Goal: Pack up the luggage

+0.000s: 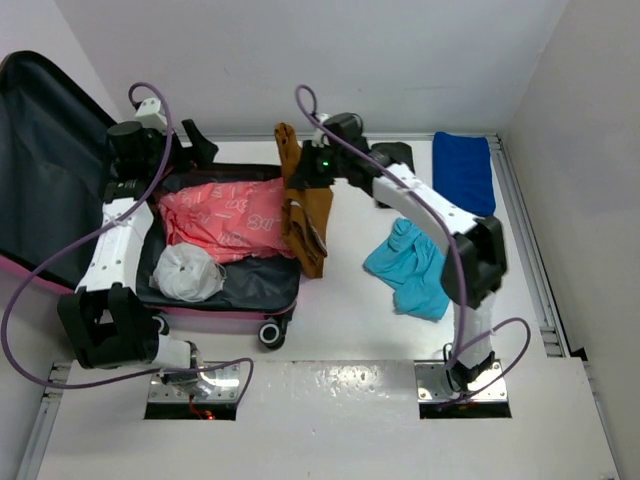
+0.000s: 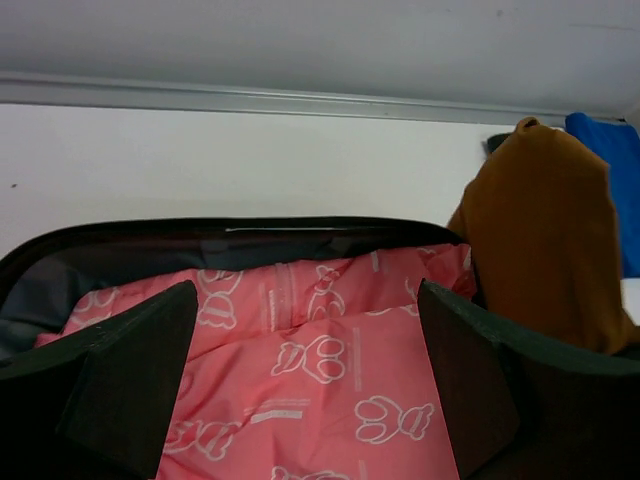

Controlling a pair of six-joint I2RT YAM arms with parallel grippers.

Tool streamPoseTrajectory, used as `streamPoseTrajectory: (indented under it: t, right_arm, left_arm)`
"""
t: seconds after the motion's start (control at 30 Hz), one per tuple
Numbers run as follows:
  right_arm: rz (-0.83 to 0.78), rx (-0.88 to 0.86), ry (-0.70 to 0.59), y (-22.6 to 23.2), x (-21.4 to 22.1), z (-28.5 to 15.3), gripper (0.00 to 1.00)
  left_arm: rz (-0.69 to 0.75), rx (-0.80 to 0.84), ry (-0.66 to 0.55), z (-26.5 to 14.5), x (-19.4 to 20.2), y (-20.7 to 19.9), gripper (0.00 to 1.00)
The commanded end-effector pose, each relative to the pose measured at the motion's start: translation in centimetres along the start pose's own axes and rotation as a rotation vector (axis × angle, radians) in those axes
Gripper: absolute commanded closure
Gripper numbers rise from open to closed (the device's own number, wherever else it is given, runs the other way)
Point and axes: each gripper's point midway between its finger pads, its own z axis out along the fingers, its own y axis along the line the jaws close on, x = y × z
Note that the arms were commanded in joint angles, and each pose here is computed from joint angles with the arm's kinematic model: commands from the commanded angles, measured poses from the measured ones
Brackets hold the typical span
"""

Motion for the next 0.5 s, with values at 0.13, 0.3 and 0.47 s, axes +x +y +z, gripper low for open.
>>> streamPoseTrajectory:
  t: [0.13, 0.3, 0.47]
  right_arm:
    - [-0.083, -0.281, -0.23, 11.6, -7.8, 3.9, 1.0]
    - [-0.048, -0.343, -0.207, 14.2, -5.3, 8.3, 1.0]
    - [0.05, -0.378, -0.138, 16.4, -0.9, 11.8, 1.0]
  left_arm:
    - [-0.043, -0.072, -0.089, -4.1, -2.1, 3.1, 0.03]
    - [-0.099, -0.109, -0.13, -6.2, -3.1, 5.5, 0.03]
    - [-0.118, -0.142, -0.147, -7.6, -3.2, 7.0, 0.03]
